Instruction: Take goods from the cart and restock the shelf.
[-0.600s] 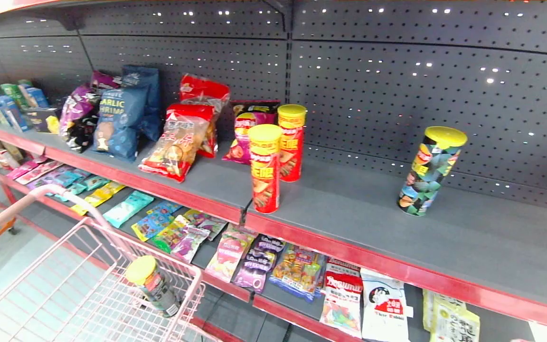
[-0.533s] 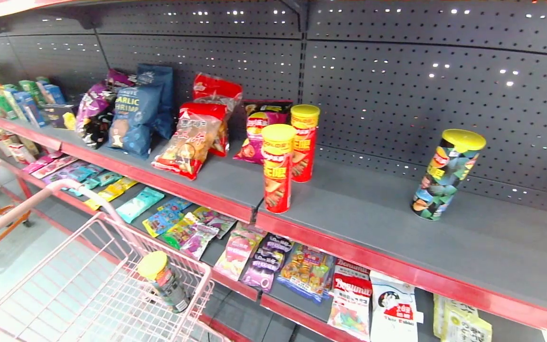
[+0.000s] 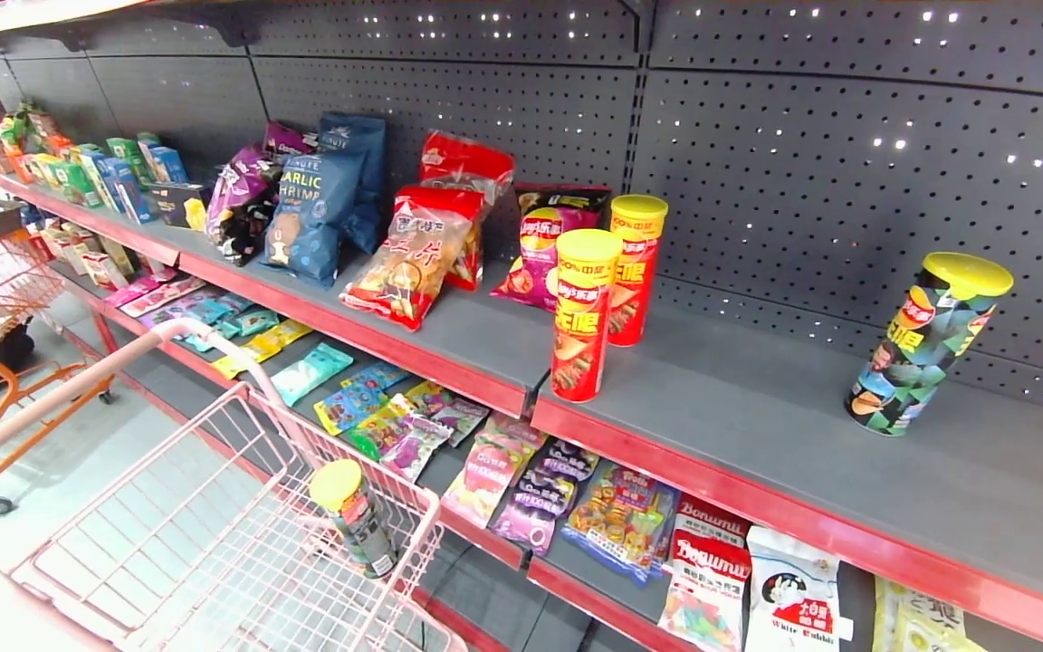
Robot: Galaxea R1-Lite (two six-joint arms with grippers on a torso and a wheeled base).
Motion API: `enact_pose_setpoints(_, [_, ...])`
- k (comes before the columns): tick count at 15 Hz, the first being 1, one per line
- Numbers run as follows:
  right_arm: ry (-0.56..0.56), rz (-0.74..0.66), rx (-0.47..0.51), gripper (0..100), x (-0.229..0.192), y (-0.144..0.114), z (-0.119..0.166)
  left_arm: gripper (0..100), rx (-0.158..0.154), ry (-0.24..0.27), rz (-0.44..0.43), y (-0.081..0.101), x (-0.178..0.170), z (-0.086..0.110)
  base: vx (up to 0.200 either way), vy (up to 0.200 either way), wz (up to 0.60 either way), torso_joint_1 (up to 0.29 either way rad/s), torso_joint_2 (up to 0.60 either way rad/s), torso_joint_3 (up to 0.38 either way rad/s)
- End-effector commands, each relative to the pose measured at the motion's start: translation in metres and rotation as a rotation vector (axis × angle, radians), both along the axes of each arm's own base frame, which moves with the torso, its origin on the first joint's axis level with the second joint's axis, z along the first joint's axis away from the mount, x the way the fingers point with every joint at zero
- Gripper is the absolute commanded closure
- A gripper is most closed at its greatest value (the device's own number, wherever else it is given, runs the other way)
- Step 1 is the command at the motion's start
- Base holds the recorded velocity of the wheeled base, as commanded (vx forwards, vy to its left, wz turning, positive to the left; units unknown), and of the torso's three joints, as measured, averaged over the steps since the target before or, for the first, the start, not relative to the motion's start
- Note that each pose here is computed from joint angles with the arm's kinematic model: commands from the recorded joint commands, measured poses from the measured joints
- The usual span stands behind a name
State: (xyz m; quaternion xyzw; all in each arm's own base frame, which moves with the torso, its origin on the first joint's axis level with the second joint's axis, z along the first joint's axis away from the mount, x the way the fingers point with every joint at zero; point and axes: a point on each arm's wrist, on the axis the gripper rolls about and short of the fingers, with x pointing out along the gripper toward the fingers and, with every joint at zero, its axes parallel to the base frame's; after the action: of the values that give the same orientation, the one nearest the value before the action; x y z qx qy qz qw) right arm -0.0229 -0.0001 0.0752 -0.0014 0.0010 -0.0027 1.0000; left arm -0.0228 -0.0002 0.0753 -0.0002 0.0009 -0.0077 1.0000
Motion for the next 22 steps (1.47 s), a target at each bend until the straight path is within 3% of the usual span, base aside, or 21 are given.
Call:
enact_pose_setpoints(1, [0.001,0.001,0.0,0,0.0,0.0,0.0,0,-0.001,0.001,0.0,0.0,0.0,0.0,0.0,0.0,0.0,-0.149,0.36,0.183])
enact_pose_setpoints(20, [-0.005,-0.005,0.055,0,0.0,0.0,0.001,0,0.0,-0.003,0.002,0.0,0.0,0.0,0.0,0.0,0.0,-0.15,0.37,0.215])
enact_pose_setpoints(21, [-0.005,-0.005,0.055,0,0.0,0.0,0.001,0,-0.012,-0.031,-0.011,0.0,-0.001,0.013,0.0,0.0,0.0,-0.085,0.23,0.129])
enact_pose_setpoints(22, [-0.005,-0.007,0.056,0,0.0,0.0,0.001,0,-0.102,-0.042,-0.045,0.001,0.009,0.077,0.0,0.0,0.0,-0.051,0.13,0.071])
